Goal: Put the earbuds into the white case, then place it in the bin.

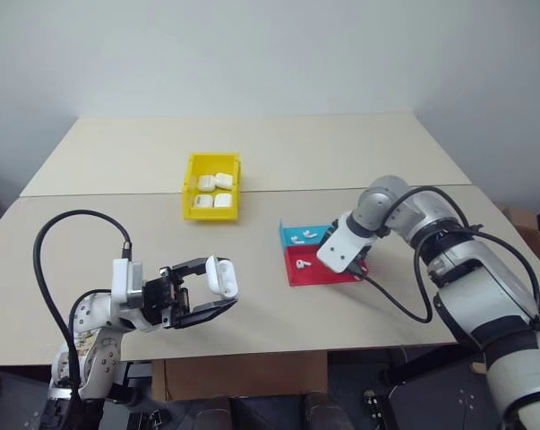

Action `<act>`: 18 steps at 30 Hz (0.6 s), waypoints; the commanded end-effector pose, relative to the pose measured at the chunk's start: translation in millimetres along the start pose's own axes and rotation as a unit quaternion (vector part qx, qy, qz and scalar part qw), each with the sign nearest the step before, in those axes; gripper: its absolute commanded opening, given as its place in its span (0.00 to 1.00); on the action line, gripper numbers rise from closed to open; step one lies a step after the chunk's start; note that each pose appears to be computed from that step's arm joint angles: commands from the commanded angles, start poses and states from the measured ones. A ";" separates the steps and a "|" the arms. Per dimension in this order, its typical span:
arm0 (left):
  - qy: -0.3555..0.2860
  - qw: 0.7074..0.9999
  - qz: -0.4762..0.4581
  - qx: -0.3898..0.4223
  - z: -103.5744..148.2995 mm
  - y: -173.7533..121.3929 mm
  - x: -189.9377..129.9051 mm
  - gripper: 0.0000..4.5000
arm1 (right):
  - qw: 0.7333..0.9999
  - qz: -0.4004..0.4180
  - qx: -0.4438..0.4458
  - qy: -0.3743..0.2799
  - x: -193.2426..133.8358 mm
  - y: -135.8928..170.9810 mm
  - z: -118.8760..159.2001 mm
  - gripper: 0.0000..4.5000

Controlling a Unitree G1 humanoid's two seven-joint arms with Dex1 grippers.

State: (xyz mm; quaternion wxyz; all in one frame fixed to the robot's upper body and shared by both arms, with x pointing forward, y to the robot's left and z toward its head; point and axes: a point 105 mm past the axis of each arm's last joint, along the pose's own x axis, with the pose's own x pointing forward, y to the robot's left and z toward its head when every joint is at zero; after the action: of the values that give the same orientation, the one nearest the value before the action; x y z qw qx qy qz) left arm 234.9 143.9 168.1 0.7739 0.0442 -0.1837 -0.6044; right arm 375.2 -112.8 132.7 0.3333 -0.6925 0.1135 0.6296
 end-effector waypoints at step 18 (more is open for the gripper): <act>-0.005 1.000 0.006 0.020 1.6 0.0 -0.3 0.63 | 0.999 -0.024 -0.028 0.005 -9.3 -10.1 0.4 0.49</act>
State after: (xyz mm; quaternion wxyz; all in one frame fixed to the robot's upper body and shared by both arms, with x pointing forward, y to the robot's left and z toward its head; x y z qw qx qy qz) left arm 235.2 145.6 165.7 0.7781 0.0448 -0.1873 -0.5979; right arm 375.6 -112.0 131.7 0.3290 -0.6962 0.0967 0.6307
